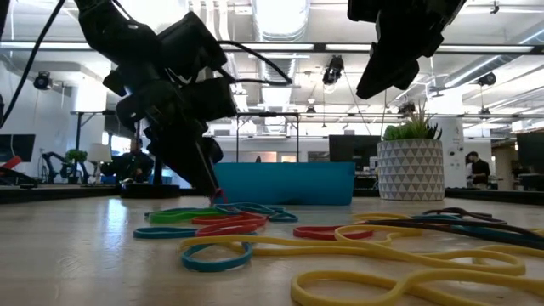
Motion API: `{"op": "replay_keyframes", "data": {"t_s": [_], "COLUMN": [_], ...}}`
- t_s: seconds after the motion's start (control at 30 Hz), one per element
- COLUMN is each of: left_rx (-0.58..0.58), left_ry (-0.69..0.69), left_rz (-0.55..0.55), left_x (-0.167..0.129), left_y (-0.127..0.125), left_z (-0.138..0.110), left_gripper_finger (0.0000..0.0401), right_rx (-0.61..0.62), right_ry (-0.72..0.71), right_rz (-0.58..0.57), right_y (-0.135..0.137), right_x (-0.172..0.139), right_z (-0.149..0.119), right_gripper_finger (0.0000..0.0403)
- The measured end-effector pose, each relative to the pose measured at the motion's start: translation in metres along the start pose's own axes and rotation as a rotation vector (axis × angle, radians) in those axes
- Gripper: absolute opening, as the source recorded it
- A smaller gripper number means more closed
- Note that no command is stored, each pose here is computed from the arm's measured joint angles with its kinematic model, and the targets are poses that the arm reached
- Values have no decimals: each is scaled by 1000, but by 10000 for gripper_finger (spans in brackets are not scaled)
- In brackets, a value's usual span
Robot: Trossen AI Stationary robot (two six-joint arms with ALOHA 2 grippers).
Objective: Pick and place rubber bands into bin
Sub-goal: Put the right red rubber band into the blue bin
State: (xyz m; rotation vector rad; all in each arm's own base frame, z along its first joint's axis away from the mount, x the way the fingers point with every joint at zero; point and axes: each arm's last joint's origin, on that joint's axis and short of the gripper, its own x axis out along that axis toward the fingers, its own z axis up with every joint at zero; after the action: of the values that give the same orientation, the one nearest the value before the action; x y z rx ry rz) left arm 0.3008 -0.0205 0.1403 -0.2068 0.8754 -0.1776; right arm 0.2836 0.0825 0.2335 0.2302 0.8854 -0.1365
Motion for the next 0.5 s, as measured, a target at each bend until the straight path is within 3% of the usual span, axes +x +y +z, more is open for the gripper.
{"op": "replay_keyframes", "data": {"t_s": [0.3,0.5], "left_rx": [-88,-103], "left_ry": [36,-16], "left_rz": [-35,-58], "left_x": [12,12], "left_y": [3,2], "left_z": [-6,-1], "left_gripper_finger": [102,102], "right_rx": [4,9], "right_ry": [-2,-3], "right_rz": [0,0], "right_y": [0,0], "right_x": [0,0], "right_z": [0,0], "right_gripper_finger": [68,63]}}
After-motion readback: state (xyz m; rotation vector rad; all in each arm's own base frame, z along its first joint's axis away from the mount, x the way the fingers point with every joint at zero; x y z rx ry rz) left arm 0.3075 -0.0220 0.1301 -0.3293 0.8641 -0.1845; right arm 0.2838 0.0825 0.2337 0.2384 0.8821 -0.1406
